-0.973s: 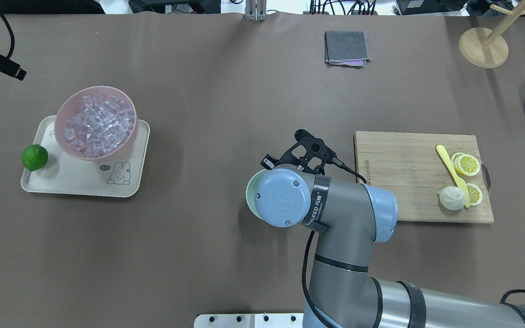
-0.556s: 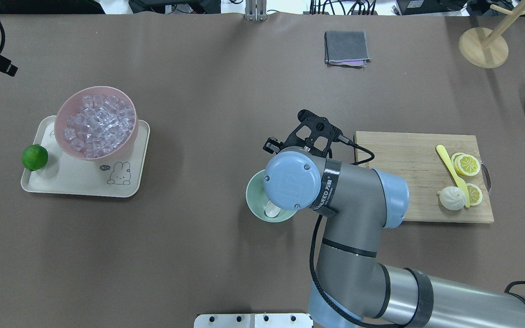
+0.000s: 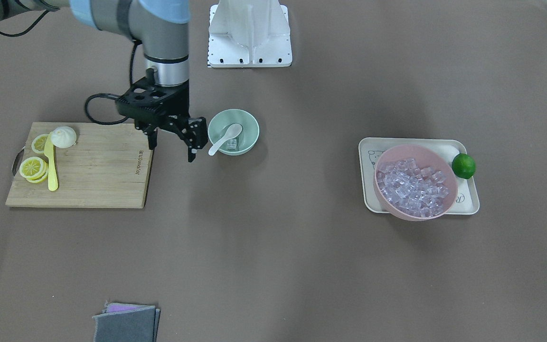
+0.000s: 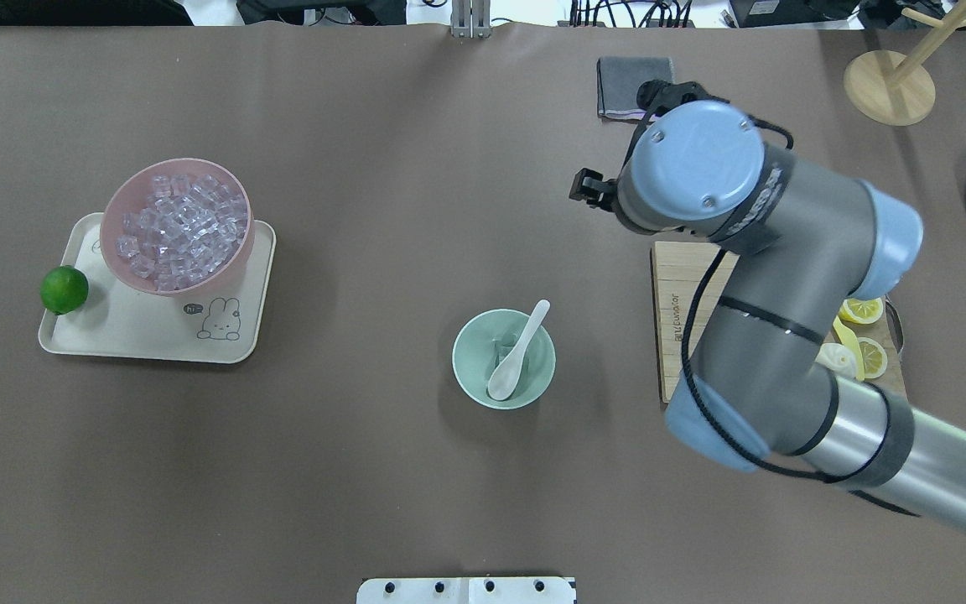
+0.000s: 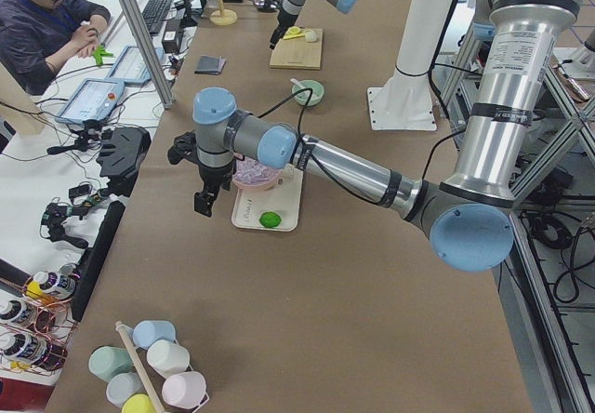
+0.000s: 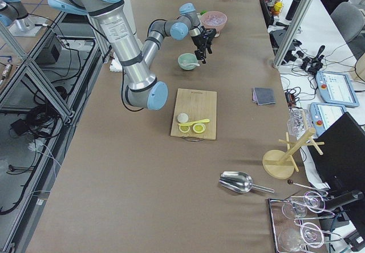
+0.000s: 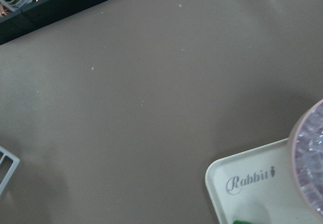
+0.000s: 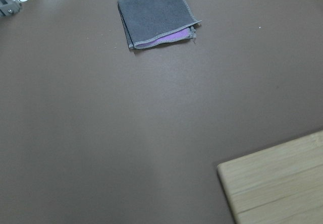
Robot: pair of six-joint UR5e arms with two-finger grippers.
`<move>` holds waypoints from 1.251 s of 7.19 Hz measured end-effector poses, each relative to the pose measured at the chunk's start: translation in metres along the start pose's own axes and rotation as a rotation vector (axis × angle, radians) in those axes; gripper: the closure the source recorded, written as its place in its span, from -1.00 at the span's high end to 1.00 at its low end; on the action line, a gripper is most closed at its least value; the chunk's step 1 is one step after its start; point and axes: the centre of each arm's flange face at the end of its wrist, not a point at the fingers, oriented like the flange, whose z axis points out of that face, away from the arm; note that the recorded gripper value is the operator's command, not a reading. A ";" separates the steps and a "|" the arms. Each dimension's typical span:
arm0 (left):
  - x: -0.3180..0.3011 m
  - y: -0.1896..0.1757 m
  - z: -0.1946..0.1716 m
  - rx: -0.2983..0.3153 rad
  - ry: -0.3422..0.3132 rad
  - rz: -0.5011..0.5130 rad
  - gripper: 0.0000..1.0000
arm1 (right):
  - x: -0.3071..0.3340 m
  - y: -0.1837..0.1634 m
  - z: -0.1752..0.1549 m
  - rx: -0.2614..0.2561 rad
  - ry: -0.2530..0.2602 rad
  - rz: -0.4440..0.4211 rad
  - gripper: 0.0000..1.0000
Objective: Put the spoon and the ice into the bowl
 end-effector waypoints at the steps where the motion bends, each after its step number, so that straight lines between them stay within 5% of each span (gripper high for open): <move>1: -0.029 0.038 0.011 -0.046 0.020 -0.063 0.97 | 0.030 -0.033 -0.001 -0.040 0.009 -0.068 1.00; 5: -0.081 0.129 0.047 -0.103 0.000 -0.154 0.97 | 0.194 -0.144 -0.001 -0.190 0.014 -0.358 1.00; 9: -0.087 0.150 0.052 -0.115 0.005 -0.174 0.97 | 0.423 -0.167 0.004 -0.328 0.010 -0.480 1.00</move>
